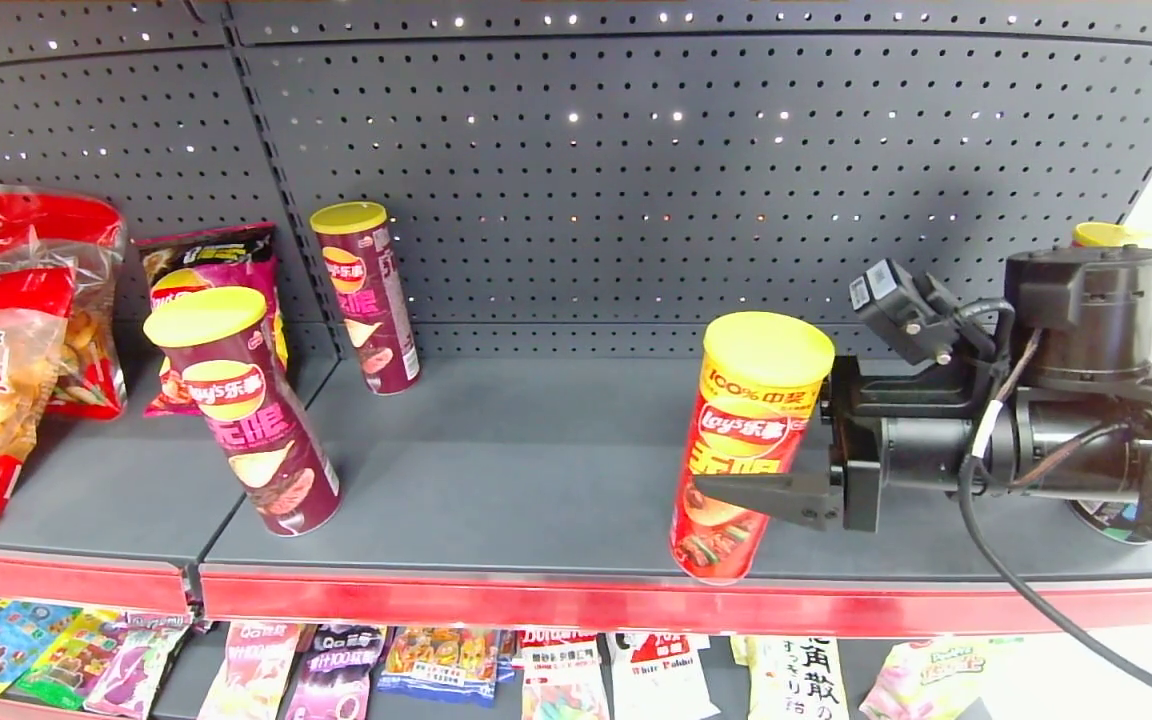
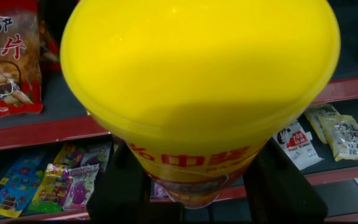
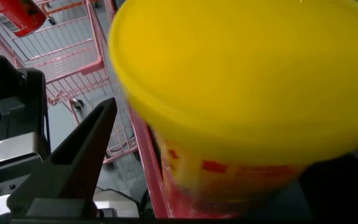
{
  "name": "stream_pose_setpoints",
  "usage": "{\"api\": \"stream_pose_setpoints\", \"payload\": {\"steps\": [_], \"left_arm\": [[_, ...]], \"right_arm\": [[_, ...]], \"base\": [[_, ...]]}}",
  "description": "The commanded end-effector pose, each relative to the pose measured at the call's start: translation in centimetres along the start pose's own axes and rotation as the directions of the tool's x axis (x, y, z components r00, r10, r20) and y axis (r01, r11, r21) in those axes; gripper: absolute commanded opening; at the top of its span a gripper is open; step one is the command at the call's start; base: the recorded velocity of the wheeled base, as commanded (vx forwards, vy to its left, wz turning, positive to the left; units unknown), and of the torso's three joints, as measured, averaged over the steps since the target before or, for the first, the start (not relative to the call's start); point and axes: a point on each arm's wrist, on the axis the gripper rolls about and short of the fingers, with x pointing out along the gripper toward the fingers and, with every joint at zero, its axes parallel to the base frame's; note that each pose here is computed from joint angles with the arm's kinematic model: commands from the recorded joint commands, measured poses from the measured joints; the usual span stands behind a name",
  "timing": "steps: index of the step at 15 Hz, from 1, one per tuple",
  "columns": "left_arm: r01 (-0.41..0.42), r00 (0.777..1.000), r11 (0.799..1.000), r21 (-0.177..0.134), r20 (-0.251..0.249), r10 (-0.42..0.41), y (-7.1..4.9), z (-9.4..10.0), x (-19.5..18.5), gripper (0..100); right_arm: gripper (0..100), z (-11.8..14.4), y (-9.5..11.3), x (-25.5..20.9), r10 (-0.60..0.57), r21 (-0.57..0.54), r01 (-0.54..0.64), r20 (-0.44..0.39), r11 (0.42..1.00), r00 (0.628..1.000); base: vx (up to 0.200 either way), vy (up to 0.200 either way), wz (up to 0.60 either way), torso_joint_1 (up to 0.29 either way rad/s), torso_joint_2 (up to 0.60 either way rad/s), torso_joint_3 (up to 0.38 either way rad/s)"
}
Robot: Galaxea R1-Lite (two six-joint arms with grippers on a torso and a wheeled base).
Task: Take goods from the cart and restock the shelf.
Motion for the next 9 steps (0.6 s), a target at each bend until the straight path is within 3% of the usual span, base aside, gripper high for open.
{"api": "stream_pose_setpoints", "payload": {"steps": [1, 9], "left_arm": [[0.000, 1.000, 1.000, 0.001, 0.001, 0.000, 0.0, 0.1, 0.0, 0], [0.001, 1.000, 1.000, 0.001, 0.006, -0.001, 0.0, 0.2, -0.1, 0]], "right_arm": [[100, -0.1, 0.6, -1.3, -0.039, 0.004, 0.039, -0.002, 0.999, 0.999], [100, -2.3, 3.1, -6.7, -0.155, 0.036, 0.155, -0.021, 0.987, 0.988]], "base": [[0.000, 0.000, 0.00, 0.000, 0.00, 0.000], [0.000, 0.000, 0.00, 0.000, 0.00, 0.000]]}}
